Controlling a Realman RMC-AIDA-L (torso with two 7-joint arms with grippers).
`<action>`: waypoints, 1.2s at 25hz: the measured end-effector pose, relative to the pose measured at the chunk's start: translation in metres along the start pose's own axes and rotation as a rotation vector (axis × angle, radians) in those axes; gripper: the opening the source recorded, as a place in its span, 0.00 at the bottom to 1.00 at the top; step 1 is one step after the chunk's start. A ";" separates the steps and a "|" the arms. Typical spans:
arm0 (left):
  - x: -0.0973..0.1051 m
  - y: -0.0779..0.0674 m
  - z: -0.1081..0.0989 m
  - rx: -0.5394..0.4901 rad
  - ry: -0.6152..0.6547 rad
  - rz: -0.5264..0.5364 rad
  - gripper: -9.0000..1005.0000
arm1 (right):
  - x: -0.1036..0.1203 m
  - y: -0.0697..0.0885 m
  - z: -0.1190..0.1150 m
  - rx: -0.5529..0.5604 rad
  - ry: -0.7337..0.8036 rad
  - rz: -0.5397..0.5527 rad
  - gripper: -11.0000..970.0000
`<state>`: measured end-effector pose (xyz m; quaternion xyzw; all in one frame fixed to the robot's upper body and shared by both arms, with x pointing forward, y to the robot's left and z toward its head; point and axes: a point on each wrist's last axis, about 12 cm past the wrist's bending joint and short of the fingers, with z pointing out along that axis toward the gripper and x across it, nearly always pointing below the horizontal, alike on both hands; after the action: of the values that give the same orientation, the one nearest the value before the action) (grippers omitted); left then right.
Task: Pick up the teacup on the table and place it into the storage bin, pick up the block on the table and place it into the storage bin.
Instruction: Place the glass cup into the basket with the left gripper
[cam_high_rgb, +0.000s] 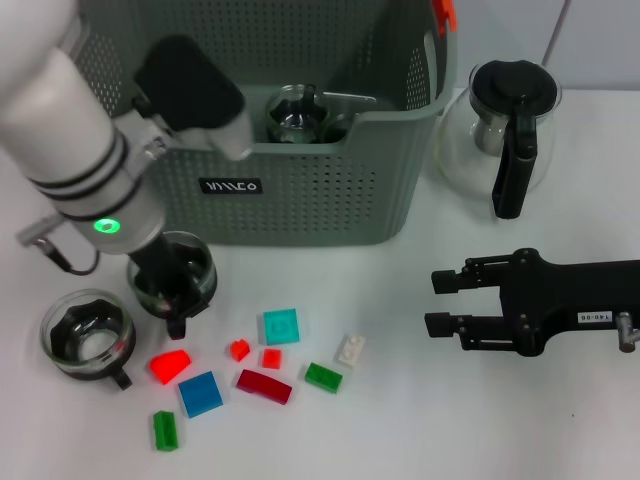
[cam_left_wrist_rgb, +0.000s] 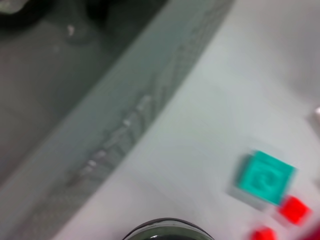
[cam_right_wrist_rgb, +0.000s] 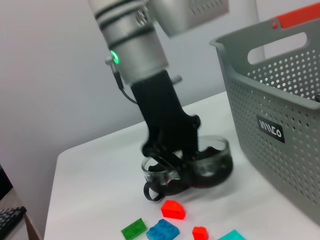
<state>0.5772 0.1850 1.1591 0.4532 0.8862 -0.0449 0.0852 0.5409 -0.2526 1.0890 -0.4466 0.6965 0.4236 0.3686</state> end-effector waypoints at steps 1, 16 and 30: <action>0.004 -0.001 -0.009 0.015 -0.005 0.007 0.04 | 0.000 0.000 0.000 -0.002 0.000 0.000 0.62; 0.060 0.026 -0.075 0.147 -0.244 0.013 0.04 | -0.001 0.000 0.000 -0.006 0.000 0.005 0.62; 0.091 0.048 -0.084 0.210 -0.597 0.123 0.05 | -0.003 0.001 -0.001 -0.018 -0.001 0.017 0.62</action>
<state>0.5539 0.2988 1.2236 0.4792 0.7834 -0.2618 0.2968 0.5410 -0.2524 1.0918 -0.4439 0.6962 0.4332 0.3614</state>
